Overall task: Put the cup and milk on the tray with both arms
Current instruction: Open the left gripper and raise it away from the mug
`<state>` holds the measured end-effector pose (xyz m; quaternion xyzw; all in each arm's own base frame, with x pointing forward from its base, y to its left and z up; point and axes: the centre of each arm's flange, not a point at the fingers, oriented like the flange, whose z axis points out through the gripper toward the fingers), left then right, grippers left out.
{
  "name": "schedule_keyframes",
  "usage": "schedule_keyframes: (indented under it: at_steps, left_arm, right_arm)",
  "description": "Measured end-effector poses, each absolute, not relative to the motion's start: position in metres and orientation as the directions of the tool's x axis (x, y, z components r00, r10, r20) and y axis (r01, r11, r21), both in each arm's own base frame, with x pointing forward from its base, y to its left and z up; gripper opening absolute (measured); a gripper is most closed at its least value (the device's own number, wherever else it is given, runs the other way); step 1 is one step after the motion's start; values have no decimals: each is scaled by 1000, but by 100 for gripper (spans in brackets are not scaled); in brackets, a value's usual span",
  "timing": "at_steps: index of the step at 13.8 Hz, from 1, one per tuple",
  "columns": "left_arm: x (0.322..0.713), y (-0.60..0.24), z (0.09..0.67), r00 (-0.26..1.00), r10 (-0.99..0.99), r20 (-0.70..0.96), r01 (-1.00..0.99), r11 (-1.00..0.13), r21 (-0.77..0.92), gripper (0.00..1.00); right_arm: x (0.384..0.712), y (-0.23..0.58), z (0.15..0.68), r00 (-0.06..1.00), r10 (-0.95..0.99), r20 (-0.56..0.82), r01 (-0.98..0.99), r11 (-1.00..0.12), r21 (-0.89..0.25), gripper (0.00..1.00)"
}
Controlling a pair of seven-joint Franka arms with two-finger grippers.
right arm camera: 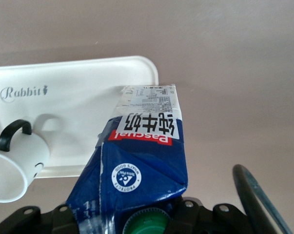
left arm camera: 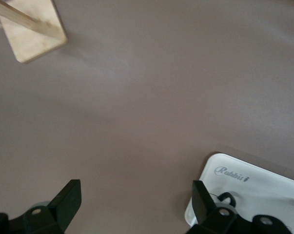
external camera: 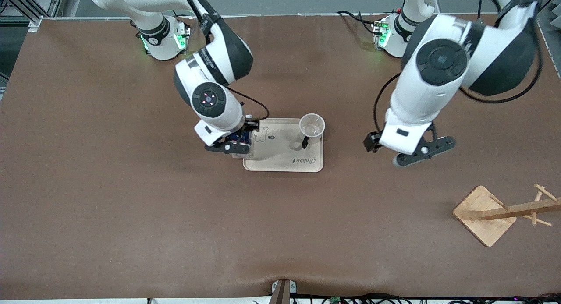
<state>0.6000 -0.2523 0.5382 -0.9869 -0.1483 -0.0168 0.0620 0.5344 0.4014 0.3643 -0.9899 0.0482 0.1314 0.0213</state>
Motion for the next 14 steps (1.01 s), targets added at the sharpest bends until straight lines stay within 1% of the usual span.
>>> schedule_keyframes:
  at_steps: [5,9,10,14]
  left_arm:
    - [590,-176,608,977,191,90,202,-970,-135,100]
    - [565,-165,649,989,98,108,111,-986,-124,100]
    - [559,-157,655,991,90,103,101,-989,-112,100]
    - [541,-102,671,995,62,80,67,-996,-54,100]
  right_arm:
    - [528,415,341,952,-78,-295,-95,-995,-42,54]
    - [528,420,330,955,-61,-291,-78,-996,-46,54]
    - [528,420,330,955,-60,-290,-77,-996,-47,59]
    - [519,431,326,955,-32,-295,-48,-998,-48,99]
